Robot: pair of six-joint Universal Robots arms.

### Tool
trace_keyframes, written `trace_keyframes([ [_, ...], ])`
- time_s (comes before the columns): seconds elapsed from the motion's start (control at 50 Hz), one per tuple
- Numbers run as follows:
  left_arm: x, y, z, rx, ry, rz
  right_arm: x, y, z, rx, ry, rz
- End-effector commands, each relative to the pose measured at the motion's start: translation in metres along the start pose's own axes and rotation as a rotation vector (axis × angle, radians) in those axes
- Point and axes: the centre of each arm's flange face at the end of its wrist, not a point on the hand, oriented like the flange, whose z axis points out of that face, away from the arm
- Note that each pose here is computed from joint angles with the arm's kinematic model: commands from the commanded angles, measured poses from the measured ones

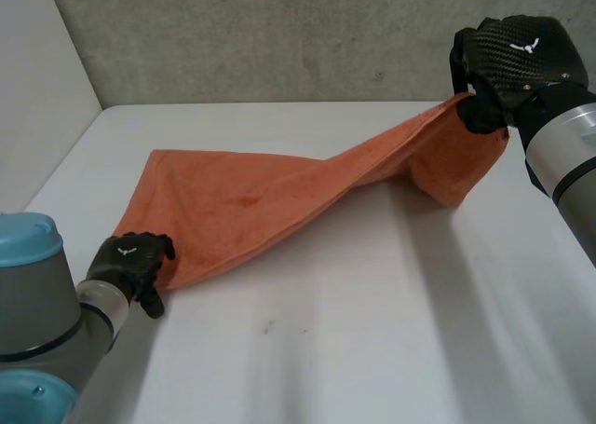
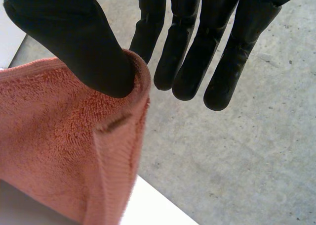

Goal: Fold the laundry

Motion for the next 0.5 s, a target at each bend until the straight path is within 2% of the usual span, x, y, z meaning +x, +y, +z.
trace_keyframes([
  [0.02, -0.018, 0.002, 0.009, -0.014, -0.049, -0.025, 0.003, 0.007, 0.0, -0.023, 0.003, -0.003],
  [0.16, -0.02, 0.006, 0.013, -0.03, -0.052, -0.03, 0.001, 0.014, -0.003, -0.043, -0.002, 0.004],
  [0.5, -0.003, 0.009, 0.008, -0.036, -0.002, -0.004, 0.004, -0.01, 0.003, 0.025, 0.01, 0.037],
])
